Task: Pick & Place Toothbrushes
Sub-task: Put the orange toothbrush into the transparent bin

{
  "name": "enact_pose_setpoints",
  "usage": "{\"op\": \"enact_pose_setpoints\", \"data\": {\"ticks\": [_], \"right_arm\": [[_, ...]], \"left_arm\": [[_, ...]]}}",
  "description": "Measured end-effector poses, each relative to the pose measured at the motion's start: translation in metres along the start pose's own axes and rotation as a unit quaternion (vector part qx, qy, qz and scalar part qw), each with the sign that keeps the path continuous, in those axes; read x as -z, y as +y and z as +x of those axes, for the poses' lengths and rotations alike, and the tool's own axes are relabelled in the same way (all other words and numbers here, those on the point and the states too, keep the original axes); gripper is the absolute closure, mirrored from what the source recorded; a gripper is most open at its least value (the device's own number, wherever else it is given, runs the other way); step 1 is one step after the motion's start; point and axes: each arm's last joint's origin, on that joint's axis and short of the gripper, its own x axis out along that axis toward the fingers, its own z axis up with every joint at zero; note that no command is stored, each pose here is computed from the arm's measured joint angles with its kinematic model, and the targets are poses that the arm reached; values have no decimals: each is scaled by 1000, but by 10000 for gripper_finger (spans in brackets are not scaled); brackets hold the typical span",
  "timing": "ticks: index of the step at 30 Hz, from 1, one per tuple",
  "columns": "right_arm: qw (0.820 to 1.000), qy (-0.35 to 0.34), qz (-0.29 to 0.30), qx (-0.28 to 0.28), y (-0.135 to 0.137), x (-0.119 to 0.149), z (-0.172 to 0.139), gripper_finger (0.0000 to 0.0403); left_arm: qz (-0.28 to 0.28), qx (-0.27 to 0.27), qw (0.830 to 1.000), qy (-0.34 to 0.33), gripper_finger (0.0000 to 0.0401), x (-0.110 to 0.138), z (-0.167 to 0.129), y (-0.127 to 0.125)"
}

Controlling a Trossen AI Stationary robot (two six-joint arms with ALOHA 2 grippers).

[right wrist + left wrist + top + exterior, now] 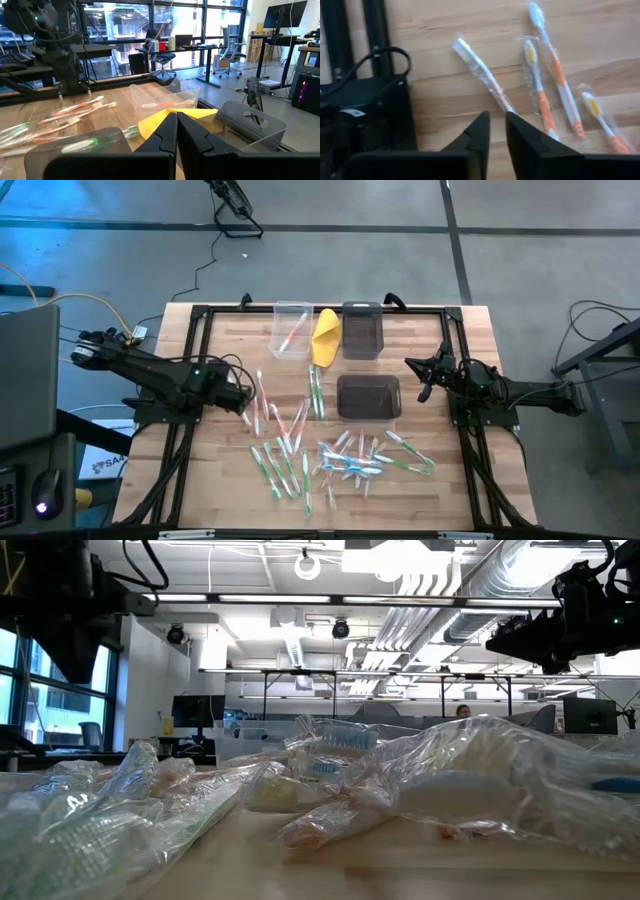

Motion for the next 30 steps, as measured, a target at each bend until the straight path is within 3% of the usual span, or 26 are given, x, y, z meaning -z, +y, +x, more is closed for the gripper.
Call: {"op": "enact_pose_setpoints", "data": {"ticks": [8, 21, 30], "right_arm": [[1000, 0, -3, 0, 0, 0, 0, 401], [1000, 0, -4, 0, 0, 0, 0, 400], [1000, 0, -4, 1, 0, 0, 0, 400]], "left_arm": [[-38, -31, 999, -6, 243, 3, 7, -5], [-32, -35, 999, -4, 238, 7, 16, -13], [-75, -5, 995, 58, 238, 25, 64, 0]]}}
